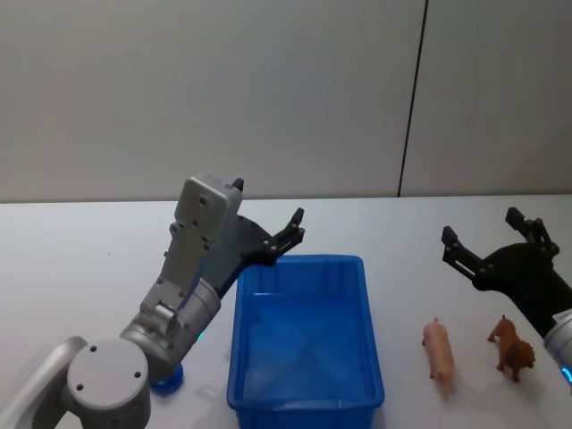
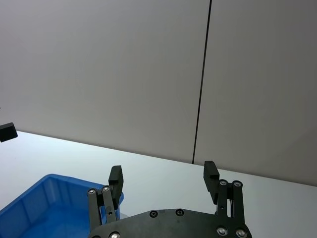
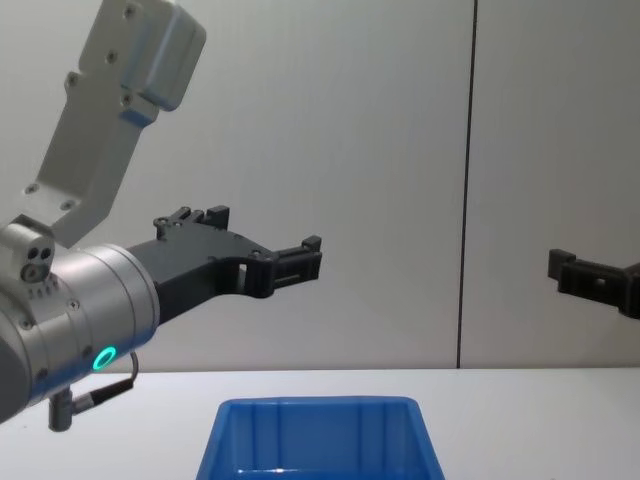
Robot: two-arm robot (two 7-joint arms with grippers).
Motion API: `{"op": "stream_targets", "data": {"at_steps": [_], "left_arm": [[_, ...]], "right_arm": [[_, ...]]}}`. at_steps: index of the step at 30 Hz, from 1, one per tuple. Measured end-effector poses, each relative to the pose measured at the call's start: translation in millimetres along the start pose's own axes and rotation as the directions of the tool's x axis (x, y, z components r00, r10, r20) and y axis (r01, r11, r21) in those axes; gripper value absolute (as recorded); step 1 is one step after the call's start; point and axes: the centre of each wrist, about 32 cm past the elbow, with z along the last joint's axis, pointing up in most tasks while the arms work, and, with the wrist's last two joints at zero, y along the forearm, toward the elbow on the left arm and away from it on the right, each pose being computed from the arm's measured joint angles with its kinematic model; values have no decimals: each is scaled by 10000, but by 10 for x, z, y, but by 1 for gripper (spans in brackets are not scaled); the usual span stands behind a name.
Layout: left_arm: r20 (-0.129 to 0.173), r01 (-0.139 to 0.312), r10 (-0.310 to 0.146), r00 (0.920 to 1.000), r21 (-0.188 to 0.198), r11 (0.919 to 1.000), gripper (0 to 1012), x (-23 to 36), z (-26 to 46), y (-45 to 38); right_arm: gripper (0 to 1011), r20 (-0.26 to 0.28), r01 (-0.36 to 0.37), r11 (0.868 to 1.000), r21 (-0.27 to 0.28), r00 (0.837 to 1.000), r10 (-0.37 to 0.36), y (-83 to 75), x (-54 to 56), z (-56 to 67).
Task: Pick up the two dolls from the table and place them into the box.
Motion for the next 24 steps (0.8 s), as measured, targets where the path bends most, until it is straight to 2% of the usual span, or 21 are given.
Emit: {"op": "stream_targets", "data": {"at_steps": [11,17,23,24], "left_arm": [[-1,0,0,10000,0,10000,1001,0,0,0],[-1,0,0,10000,0,10000,1001,0,0,0],[-1,0,0,10000,0,10000,1001,0,0,0],[-1,0,0,10000,0,10000,1001,0,0,0]], "right_arm": [[1001,12,-11,10000,-58,10000,11,-11,21,-10],[1001,3,-49,9992,-393,10000,49,-58,106,-48],[1001,34,-76,9938,-1108,10000,81,-142,265,-121],[1001,34,-76,9938,-1108,10000,81,-142,265,-121]]}}
